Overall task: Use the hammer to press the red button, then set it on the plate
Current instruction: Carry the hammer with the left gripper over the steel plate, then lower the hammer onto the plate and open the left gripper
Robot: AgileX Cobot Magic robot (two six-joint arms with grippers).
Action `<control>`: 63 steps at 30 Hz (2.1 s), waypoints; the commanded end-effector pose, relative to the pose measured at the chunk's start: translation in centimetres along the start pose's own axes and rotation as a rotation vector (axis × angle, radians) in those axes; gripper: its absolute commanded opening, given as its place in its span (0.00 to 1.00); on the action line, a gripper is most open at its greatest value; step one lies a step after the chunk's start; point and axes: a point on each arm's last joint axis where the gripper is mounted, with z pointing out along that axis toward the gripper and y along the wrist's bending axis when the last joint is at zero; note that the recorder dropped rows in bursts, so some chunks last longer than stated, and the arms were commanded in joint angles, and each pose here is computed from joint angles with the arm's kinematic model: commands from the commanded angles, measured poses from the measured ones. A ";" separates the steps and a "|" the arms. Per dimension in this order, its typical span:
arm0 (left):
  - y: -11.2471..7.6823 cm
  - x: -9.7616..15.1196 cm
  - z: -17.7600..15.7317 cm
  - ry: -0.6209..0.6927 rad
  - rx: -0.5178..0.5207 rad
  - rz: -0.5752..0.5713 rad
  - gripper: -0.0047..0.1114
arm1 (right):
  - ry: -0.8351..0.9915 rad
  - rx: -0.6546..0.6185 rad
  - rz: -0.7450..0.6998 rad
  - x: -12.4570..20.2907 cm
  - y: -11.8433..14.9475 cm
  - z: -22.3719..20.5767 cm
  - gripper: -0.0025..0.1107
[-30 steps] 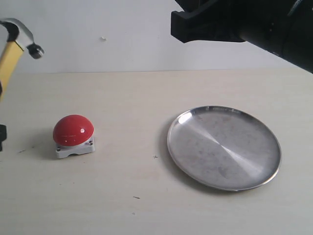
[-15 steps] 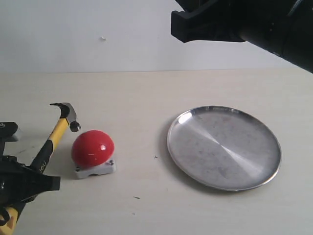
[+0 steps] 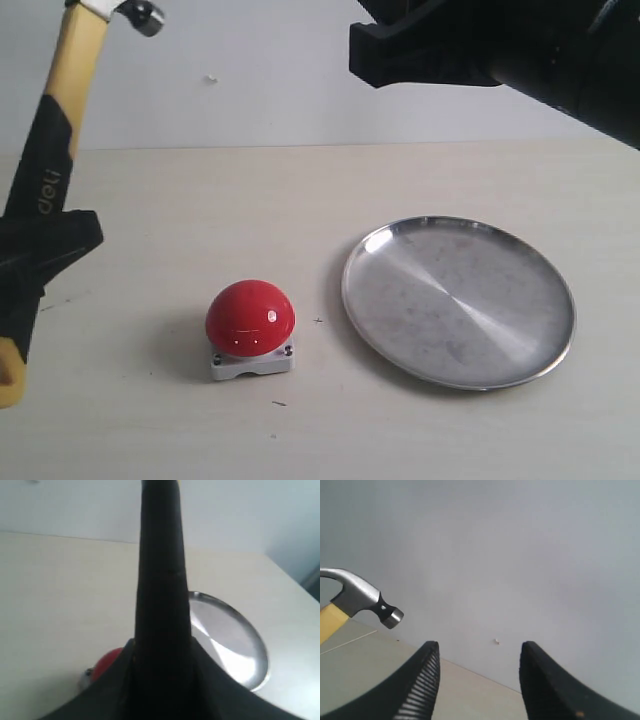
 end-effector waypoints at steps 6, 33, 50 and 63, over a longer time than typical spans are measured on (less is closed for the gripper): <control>-3.9 0.1 1.6 -0.090 0.297 -0.100 0.04 | -0.013 0.005 -0.004 -0.3 -0.1 -0.1 0.45; -4.6 8.2 16.7 0.139 0.474 -0.369 0.04 | -0.013 0.005 -0.004 -0.3 -0.1 -0.1 0.45; -8.2 11.5 26.7 0.280 0.376 -0.498 0.04 | -0.013 0.005 -0.004 -0.3 -0.1 -0.1 0.45; -10.3 10.8 29.7 0.355 0.220 -0.372 0.04 | -0.013 0.005 -0.004 -0.3 -0.1 -0.1 0.45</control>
